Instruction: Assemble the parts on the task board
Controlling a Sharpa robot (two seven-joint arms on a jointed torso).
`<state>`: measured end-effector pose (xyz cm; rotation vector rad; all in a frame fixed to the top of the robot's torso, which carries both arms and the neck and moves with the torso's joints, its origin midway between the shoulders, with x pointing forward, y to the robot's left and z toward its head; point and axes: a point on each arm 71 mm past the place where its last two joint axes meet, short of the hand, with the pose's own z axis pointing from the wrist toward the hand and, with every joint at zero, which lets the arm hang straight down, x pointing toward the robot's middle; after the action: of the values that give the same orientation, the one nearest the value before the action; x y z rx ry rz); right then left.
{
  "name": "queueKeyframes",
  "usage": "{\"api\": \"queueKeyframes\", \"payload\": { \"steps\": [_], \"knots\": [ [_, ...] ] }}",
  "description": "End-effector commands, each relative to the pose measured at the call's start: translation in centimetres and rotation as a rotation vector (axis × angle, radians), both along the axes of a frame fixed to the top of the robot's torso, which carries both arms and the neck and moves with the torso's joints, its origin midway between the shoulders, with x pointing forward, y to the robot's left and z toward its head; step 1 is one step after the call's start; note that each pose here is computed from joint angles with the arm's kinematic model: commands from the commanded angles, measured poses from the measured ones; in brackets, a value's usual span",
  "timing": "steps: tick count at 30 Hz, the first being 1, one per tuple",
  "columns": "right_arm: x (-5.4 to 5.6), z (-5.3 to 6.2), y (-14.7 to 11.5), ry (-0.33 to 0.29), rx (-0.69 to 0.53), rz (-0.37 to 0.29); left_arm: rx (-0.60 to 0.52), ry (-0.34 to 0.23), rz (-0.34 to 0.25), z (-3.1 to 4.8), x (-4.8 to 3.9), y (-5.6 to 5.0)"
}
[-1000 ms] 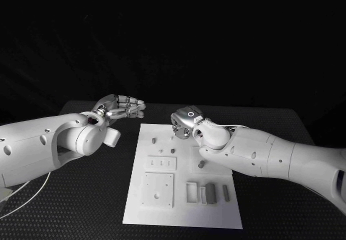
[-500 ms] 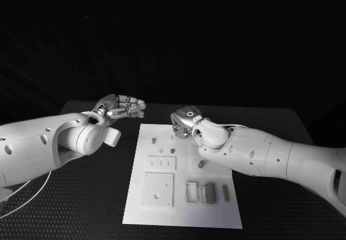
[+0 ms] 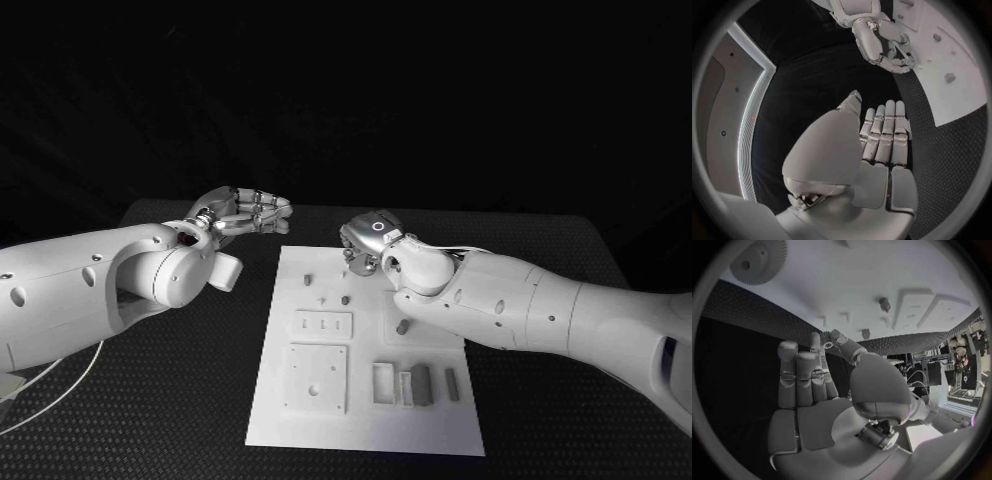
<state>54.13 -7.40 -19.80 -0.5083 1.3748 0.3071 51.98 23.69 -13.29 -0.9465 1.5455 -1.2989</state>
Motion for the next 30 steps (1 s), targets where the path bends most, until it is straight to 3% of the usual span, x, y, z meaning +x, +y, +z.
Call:
{"api": "queueKeyframes", "payload": {
  "steps": [1, 11, 14, 30],
  "knots": [
    [0.13, -0.28, -0.06, 0.010, -0.016, -0.005, -0.010, -0.008, -0.019, 0.21, 0.01, -0.44],
    [0.16, -0.52, 0.01, 0.021, -0.024, -0.006, -0.009, -0.012, -0.019, 0.41, 0.06, -0.42],
    [0.09, -0.52, 0.23, 0.019, -0.026, -0.002, -0.009, -0.020, -0.017, 0.87, 0.08, -0.32],
    [0.02, -0.83, 0.53, 0.029, -0.036, -0.001, -0.009, -0.025, -0.022, 1.15, 0.07, -0.48]
  ]
}}
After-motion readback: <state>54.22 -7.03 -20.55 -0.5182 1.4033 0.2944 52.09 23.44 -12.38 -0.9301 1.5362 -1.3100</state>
